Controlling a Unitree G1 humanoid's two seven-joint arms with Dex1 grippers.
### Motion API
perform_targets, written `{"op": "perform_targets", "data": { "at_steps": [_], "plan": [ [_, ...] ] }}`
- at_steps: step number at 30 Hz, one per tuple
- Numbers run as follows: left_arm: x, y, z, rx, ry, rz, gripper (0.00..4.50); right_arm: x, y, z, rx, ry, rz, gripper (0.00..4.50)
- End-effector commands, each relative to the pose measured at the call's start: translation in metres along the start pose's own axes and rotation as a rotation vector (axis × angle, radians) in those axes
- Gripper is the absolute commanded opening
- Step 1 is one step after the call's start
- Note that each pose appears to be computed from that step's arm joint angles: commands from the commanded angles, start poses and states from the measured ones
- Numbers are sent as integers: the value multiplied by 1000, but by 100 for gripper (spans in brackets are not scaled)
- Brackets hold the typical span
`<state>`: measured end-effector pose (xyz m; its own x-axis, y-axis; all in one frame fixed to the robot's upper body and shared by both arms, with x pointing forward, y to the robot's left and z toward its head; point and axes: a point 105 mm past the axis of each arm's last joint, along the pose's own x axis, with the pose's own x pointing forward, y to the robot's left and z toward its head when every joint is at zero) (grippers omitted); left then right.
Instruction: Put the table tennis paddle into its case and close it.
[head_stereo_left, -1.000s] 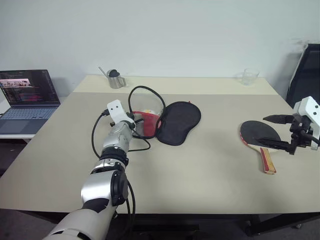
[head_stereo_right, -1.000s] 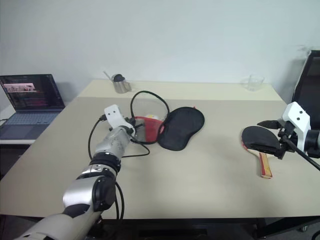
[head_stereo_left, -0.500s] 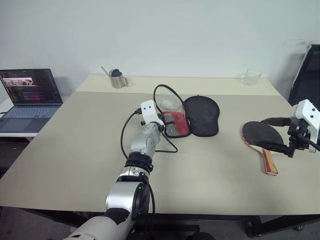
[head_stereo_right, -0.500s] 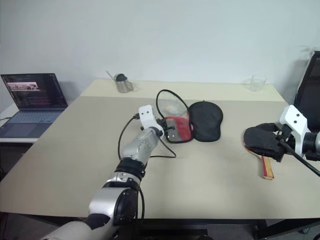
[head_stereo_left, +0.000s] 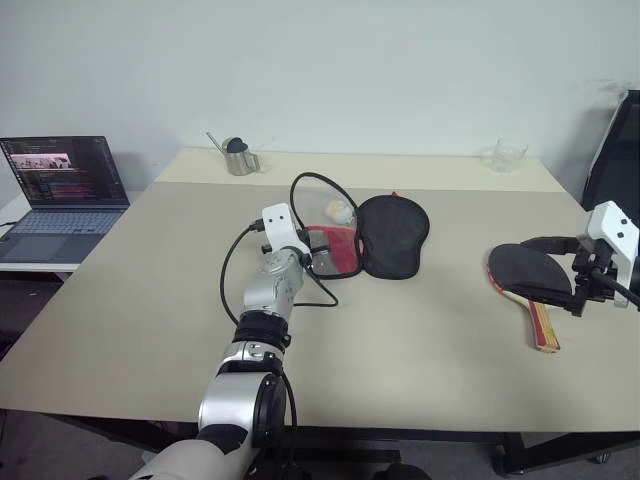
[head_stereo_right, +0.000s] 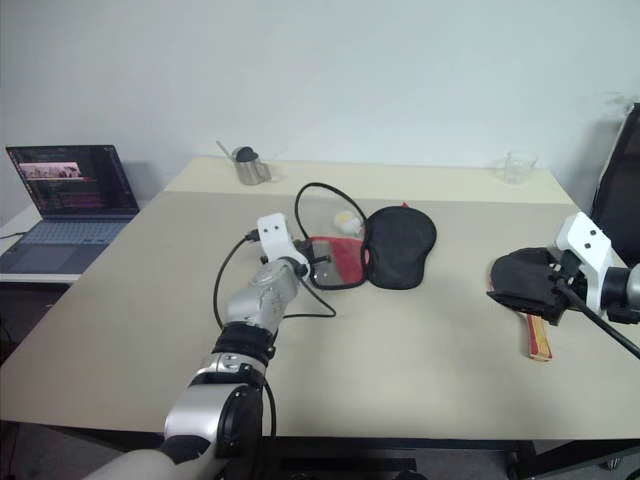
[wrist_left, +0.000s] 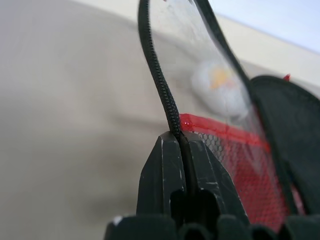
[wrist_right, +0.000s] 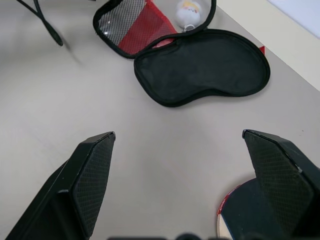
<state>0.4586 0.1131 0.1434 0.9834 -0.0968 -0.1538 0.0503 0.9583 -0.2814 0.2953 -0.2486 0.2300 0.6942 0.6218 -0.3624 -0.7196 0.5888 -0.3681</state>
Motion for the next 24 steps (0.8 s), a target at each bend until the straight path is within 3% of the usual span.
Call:
{"op": "perform_targets", "data": {
  "at_steps": [1, 3, 6, 13, 19, 24],
  "plan": [
    [-4, -8, 14, 14, -40, -35, 1, 0, 0, 8, -31, -21, 1, 450],
    [-6, -7, 12, 9, -30, -36, 1, 1, 1, 7, -32, -15, 6, 450],
    [-9, -7, 15, 12, -42, -55, 65, 5, 1, 6, -28, -15, 9, 450],
    [-14, 1, 25, 64, -68, -66, 314, 6, 1, 6, -26, -17, 8, 450],
    [-28, 33, 39, 236, -104, -85, 314, -3, -9, -3, -3, 20, -90, 450],
    [-40, 73, 18, 410, 65, -180, 314, -5, -29, -31, 132, 115, -273, 450]
  ]
}}
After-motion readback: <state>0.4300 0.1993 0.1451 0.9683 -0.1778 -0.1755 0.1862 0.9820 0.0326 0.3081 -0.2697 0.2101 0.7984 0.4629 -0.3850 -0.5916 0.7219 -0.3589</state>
